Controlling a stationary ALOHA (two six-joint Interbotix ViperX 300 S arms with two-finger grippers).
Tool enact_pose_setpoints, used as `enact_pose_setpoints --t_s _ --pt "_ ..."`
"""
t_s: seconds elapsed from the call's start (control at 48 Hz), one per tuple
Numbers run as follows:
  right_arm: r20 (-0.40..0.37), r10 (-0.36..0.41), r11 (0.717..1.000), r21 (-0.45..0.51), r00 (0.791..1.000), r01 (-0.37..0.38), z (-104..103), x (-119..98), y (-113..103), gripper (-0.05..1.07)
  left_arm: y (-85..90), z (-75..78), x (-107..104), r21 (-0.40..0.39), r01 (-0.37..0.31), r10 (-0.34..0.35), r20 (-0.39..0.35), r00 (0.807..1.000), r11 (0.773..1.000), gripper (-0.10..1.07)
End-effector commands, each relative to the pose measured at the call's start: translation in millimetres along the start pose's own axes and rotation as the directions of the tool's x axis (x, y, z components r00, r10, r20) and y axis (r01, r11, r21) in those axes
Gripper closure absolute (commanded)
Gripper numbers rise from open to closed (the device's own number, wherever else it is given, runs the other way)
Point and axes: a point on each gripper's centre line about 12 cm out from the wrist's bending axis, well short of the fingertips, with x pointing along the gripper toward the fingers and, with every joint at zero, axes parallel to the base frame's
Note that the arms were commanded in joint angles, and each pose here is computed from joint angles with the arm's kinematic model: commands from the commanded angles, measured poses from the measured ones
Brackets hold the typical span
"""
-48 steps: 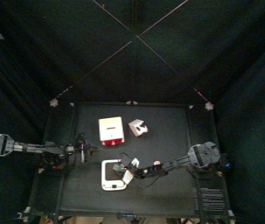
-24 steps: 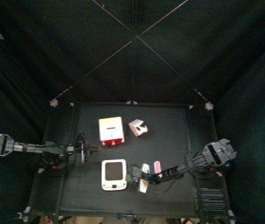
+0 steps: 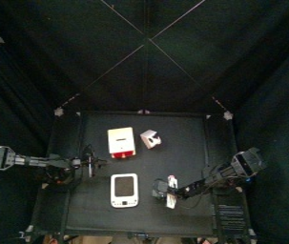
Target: Put green sushi roll below salmon sushi
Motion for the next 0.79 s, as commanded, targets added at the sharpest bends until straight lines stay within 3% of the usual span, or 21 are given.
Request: enact_pose_setpoints --t_s 0.0,0.188,0.771 --pt "0.012 0.024 1.000 0.017 1.000 -0.024 1 -10 3 0.35 -1.4 3.1 2 0.000 0.004 -0.004 0.010 1.000 1.000 0.58" --pt "-0.032 0.014 0.998 0.065 0.999 -0.012 -11 -6 0 0.35 -1.2 3.2 2 -0.003 0.003 -0.003 0.010 1.000 1.000 0.58" --pt "-0.065 0.034 0.998 0.054 0.997 -0.030 -19 6 11 0.34 -1.0 2.6 1 -0.003 0.002 -0.002 0.009 1.000 1.000 0.58"
